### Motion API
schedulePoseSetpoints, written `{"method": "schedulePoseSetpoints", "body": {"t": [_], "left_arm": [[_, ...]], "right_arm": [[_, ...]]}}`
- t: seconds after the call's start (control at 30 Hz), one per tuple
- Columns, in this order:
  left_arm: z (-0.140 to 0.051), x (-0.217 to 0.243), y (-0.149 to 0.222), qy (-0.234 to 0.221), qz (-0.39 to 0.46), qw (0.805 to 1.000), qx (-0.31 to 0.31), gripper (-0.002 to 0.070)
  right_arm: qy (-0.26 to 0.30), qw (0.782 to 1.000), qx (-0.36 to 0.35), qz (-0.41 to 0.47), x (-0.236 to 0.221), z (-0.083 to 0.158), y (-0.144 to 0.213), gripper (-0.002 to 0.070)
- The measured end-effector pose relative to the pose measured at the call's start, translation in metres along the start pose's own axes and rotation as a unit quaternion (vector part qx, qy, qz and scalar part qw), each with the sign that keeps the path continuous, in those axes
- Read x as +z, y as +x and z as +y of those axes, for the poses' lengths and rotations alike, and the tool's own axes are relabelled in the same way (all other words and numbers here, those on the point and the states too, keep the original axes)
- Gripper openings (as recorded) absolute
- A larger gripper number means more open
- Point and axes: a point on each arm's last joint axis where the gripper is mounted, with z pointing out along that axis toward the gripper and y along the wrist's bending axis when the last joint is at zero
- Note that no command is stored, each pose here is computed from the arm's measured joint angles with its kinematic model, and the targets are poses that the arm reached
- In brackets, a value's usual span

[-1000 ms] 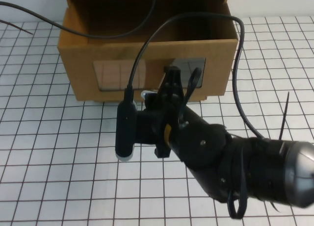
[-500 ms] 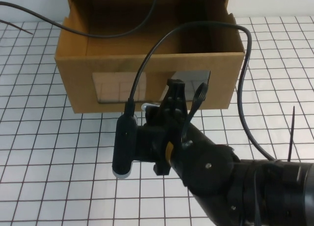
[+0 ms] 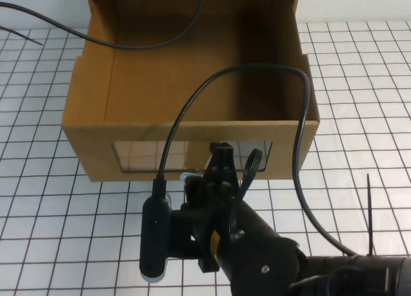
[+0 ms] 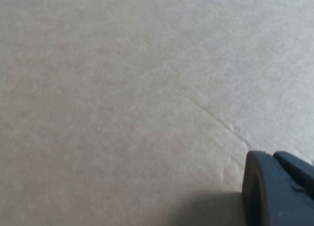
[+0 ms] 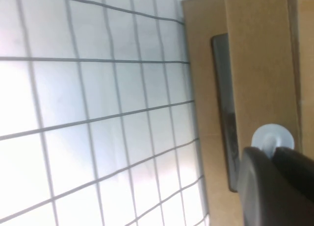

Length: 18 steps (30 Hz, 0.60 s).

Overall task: Open the shoe box
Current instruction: 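Pull the top drawer of the cardboard box fully open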

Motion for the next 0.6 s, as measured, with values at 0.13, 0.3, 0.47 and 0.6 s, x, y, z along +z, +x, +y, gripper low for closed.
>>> {"method": "schedulePoseSetpoints", "body": {"t": [0.13, 0.3, 0.47, 0.6], "left_arm": [[0.0001, 0.0000, 0.0001, -0.001, 0.000, 1.000, 0.001, -0.0002], [-0.0006, 0.0000, -0.0003, 0.003, -0.002, 1.000, -0.003, -0.0002], [-0.0029, 0.0000, 0.0000, 0.016, 0.000, 1.000, -0.009, -0.0002], [-0.0031, -0.0001, 0.0002, 0.017, 0.001, 1.000, -0.009, -0.0002]], "right_arm": [[-0.001, 1.000, 0.010, 0.001, -0.0005, 0.0006, -0.0003, 0.0011], [-0.001, 0.999, 0.035, 0.004, -0.0005, 0.0006, 0.0002, 0.0055], [0.027, 0.998, 0.056, 0.032, -0.0014, -0.0040, 0.0054, 0.0120], [0.028, 0.996, 0.067, 0.042, -0.0027, -0.0029, 0.0063, 0.0134]]}}
